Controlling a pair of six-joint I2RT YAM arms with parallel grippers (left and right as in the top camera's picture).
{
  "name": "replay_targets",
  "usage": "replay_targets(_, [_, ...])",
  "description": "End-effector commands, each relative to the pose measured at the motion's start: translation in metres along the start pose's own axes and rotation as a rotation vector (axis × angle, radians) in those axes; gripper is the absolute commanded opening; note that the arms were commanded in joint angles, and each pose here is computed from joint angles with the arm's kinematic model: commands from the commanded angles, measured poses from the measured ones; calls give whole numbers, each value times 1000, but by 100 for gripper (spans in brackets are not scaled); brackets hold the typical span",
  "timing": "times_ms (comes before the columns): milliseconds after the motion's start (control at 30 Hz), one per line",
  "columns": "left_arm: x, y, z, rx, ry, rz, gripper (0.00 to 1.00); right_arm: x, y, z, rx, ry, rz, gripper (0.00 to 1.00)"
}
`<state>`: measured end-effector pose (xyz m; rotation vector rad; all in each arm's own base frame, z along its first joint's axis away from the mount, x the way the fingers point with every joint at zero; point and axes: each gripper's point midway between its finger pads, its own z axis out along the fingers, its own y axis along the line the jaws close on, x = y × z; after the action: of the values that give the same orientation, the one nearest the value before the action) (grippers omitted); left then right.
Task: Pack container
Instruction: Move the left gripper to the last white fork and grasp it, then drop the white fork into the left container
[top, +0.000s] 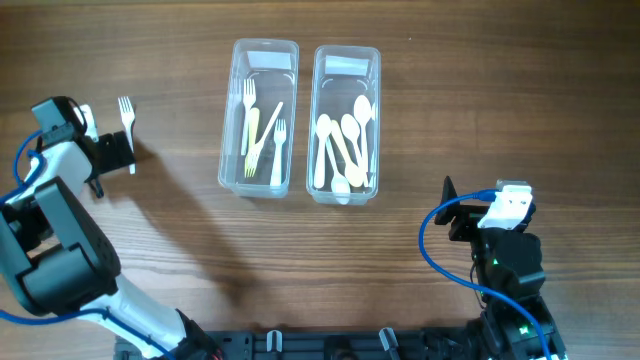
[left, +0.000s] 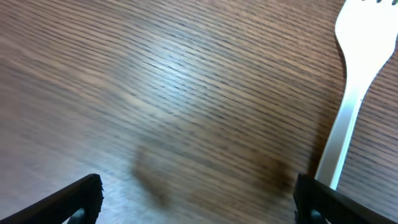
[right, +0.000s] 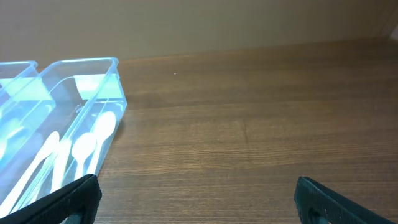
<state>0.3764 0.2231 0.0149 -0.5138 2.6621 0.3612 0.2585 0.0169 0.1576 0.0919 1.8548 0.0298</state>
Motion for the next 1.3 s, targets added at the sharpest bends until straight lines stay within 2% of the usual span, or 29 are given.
replay_targets(0, [-32, 22, -46, -84, -135, -95, 100, 0, 2, 0, -8, -2, -12, 100])
replay_targets(67, [-46, 11, -66, -8, -201, -159, 100, 0, 2, 0, -8, -2, -12, 100])
replay_targets(133, [-59, -23, -83, 159, -251, -136, 97, 0, 2, 0, -8, -2, -12, 100])
replay_targets(200, [-58, -36, -81, 201, -245, -119, 99, 0, 2, 0, -8, -2, -12, 100])
replay_targets(300, [-51, -53, -62, 233, -203, -93, 99, 0, 2, 0, -8, -2, -12, 100])
replay_targets(367, [-48, -73, -46, 287, -201, 9, 98, 0, 2, 0, -8, -2, -12, 100])
replay_targets(433, [-45, -77, -29, 278, -203, 123, 94, 0, 2, 0, -8, -2, -12, 100])
replay_targets(567, [-29, -85, 10, 283, -156, 134, 96, 0, 2, 0, -8, -2, -12, 100])
replay_targets(667, [-5, -90, 38, 293, -78, 134, 92, 0, 2, 0, -8, -2, -12, 100])
replay_targets(700, [1, -92, 43, 296, -58, 135, 86, 0, 2, 0, -8, -2, -12, 100])
replay_targets(733, [4, -92, 44, 297, -48, 135, 73, 0, 2, 0, -8, -2, -12, 100])
replay_targets(767, [6, -92, 45, 298, -40, 135, 52, 0, 2, 0, -8, -2, -11, 100])
replay_targets(800, [8, -92, 45, 299, -30, 134, 27, 0, 2, 0, -8, -2, -12, 100])
replay_targets(833, [10, -92, 44, 300, -21, 131, 14, 0, 2, 0, -8, -2, -12, 100])
replay_targets(867, [14, -93, 44, 303, -4, 131, 4, 0, 2, 0, -8, -2, -12, 100])
replay_targets(933, [21, -92, 41, 306, 27, 132, 4, 0, 2, 0, -8, -2, -12, 100])
replay_targets(1000, [16, -91, 31, 306, 15, 131, 4, 0, 2, 0, -8, -2, -12, 100])
replay_targets(1067, [-14, -89, -5, 309, -72, 57, 4, 0, 2, 0, -8, -2, -12, 100])
replay_targets(1167, [-64, -97, -85, 360, -267, -20, 4, 0, 2, 0, -8, -2, -12, 100])
replay_targets(1200, [-81, -110, -132, 431, -362, -28, 4, 0, 2, 0, -8, -2, -12, 100])
replay_targets(1267, [-87, -145, -200, 585, -456, 4, 4, 0, 2, 0, -8, -2, -12, 100])
